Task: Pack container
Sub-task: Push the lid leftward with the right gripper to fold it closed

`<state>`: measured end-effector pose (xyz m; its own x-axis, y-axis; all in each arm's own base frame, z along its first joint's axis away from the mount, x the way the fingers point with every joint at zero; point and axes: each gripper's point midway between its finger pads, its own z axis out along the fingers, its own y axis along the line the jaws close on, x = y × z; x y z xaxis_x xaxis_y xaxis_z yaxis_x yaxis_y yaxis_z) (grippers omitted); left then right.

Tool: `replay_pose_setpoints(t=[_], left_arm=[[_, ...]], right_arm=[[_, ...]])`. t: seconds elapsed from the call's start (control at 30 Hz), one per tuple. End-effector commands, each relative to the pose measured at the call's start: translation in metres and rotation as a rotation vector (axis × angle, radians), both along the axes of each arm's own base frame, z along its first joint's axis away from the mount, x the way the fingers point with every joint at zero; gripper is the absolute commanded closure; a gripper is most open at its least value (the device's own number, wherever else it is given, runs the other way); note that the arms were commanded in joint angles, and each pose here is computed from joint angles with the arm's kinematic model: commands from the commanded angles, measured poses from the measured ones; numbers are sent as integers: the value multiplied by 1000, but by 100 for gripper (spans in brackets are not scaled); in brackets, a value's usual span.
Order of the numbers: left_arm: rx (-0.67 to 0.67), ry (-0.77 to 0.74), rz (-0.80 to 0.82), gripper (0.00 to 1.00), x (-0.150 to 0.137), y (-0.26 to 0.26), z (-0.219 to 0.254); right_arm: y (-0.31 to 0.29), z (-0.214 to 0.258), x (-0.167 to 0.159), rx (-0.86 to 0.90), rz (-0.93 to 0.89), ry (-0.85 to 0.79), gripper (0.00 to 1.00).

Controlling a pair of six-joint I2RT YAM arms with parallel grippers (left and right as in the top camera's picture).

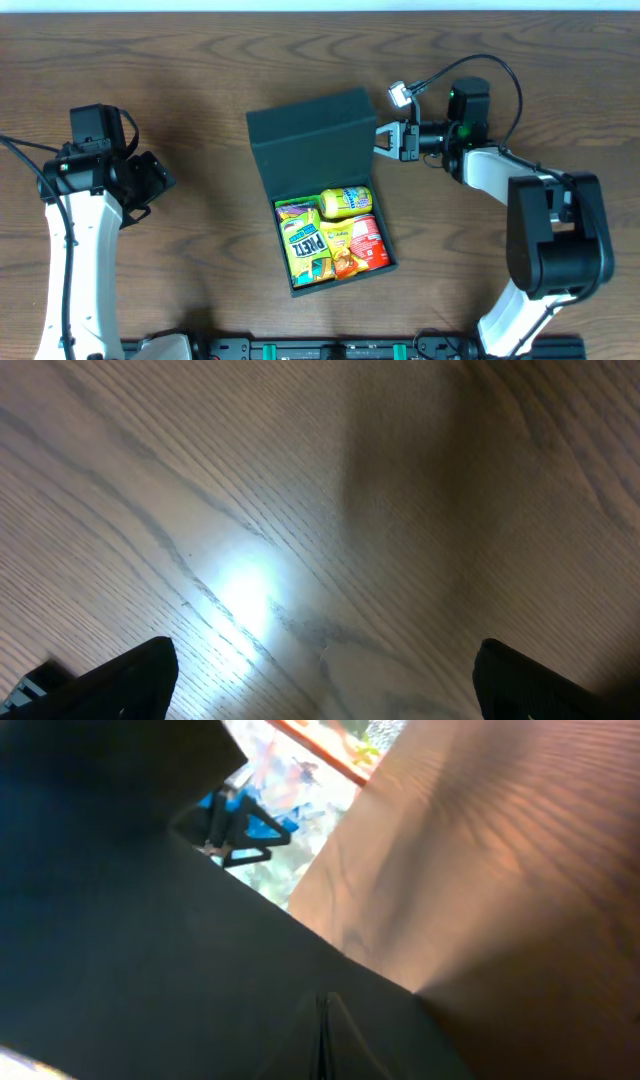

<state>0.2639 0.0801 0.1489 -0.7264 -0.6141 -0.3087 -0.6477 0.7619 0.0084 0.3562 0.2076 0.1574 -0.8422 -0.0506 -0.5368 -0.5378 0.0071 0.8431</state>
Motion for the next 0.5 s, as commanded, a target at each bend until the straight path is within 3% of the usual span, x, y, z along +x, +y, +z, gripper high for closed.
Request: replay_pose_setpoints(t=[0.0,0.2,0.47], left_arm=[[-7,11,-3,5,0,0,-2],[-7,11,-3,5,0,0,-2],[-7,11,-3,5,0,0,-2]], right_arm=[[9,42,-21,35,80,-77,99],[11,109,-49,49,97,-204,99],[7,194,-112,78,121,-455,99]])
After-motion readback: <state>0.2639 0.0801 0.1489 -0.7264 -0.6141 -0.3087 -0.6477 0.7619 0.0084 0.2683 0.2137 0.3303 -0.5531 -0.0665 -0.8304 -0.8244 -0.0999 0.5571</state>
